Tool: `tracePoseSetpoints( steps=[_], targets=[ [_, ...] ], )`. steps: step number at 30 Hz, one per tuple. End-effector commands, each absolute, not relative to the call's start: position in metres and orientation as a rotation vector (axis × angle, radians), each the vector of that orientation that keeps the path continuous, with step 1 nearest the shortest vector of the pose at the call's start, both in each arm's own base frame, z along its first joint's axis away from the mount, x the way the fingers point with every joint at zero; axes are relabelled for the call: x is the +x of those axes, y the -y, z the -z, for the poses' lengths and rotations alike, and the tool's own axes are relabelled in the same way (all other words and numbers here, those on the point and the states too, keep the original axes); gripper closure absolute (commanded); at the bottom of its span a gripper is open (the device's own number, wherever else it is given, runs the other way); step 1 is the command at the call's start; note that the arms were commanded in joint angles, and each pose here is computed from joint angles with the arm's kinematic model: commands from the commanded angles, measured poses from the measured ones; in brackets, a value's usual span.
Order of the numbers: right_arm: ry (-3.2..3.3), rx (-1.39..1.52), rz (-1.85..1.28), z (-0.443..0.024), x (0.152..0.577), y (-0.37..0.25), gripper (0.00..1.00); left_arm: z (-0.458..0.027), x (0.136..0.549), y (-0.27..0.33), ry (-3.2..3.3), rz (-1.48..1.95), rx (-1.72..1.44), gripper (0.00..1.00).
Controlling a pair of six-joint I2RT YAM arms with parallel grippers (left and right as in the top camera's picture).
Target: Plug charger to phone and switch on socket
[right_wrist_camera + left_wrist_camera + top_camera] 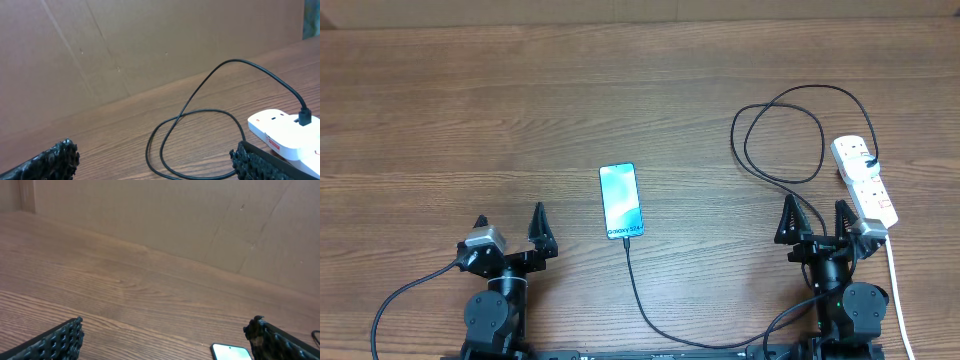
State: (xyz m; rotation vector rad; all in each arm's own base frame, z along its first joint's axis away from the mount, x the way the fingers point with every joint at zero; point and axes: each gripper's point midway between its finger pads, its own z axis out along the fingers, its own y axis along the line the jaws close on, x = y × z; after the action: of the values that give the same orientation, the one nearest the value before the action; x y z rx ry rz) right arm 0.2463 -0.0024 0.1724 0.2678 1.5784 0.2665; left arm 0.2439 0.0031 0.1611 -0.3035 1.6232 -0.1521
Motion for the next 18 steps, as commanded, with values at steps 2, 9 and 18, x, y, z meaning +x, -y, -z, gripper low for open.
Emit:
tracePoseSetpoints(
  steps=[2, 9, 18],
  targets=[
    [-1.577, 0.261, -0.266, -0.17, 0.246, 0.002, 0.0, -0.161, 0.244, 0.0, -1.62, 0.143, -0.262, 0.0],
    [-1.577, 0.261, -0.266, -0.17, 0.246, 0.002, 0.0, -0.159, 0.245, 0.013, -1.642, 0.025, -0.011, 0.0],
    [-1.577, 0.261, -0.266, -0.17, 0.246, 0.002, 0.0, -0.158, 0.245, 0.015, -1.644, 0.028, 0.01, 0.0]
  ],
)
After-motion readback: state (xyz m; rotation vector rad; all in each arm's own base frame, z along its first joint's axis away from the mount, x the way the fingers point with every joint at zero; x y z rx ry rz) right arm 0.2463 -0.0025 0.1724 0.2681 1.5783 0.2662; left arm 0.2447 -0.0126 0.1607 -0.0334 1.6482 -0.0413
